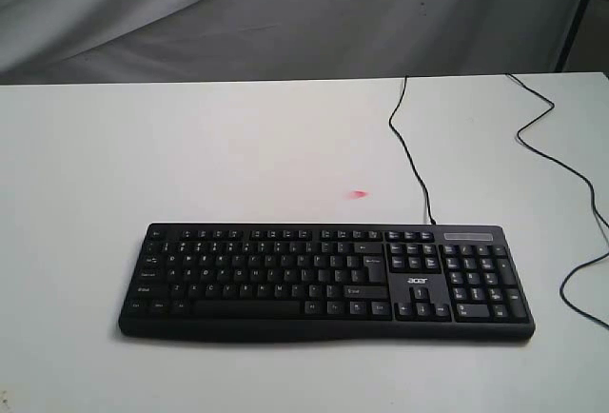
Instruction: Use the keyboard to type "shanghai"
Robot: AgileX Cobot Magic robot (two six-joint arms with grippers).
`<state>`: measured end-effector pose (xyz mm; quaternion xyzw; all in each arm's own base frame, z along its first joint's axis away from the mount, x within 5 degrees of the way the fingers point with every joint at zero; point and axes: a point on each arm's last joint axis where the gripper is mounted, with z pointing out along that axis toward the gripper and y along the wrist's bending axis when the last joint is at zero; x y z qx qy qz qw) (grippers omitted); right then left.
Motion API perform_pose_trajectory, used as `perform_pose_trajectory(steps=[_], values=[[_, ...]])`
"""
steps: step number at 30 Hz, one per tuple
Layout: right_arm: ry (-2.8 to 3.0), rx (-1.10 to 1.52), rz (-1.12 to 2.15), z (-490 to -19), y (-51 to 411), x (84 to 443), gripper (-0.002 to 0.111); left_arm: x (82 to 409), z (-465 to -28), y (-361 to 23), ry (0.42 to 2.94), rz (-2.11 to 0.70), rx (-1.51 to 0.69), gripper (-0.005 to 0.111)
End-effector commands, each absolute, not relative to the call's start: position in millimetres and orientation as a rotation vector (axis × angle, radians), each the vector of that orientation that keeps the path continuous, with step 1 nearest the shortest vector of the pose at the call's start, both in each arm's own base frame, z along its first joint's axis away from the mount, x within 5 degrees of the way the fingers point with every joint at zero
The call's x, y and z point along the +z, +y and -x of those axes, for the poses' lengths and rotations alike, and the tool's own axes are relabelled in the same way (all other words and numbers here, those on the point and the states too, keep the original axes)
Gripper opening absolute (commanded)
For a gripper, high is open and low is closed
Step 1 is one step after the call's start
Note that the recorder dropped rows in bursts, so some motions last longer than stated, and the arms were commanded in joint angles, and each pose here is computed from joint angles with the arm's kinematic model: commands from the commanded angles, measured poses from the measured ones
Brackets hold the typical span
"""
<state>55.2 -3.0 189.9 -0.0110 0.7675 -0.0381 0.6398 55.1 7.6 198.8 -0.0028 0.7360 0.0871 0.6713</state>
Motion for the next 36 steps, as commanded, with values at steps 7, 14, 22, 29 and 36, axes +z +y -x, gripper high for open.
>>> perform_pose_trajectory(steps=[7, 14, 22, 29, 36], values=[[1.825, -0.095, 0.018, -53.4, -3.7, 182.4, 0.0, 197.4, -55.6, 7.4, 1.661, 0.006, 0.19, 0.001], [1.825, -0.095, 0.018, -53.4, -3.7, 182.4, 0.0, 197.4, -55.6, 7.4, 1.661, 0.006, 0.19, 0.001], [1.825, -0.095, 0.018, -53.4, -3.7, 182.4, 0.0, 197.4, -55.6, 7.4, 1.661, 0.006, 0.19, 0.001], [1.825, -0.095, 0.018, -53.4, -3.7, 182.4, 0.0, 197.4, -55.6, 7.4, 1.661, 0.006, 0.19, 0.001], [1.825, -0.087, 0.014, -53.4, -3.5, 182.4, 0.0, 197.4, -55.6, 7.4, 1.661, 0.006, 0.19, 0.001]])
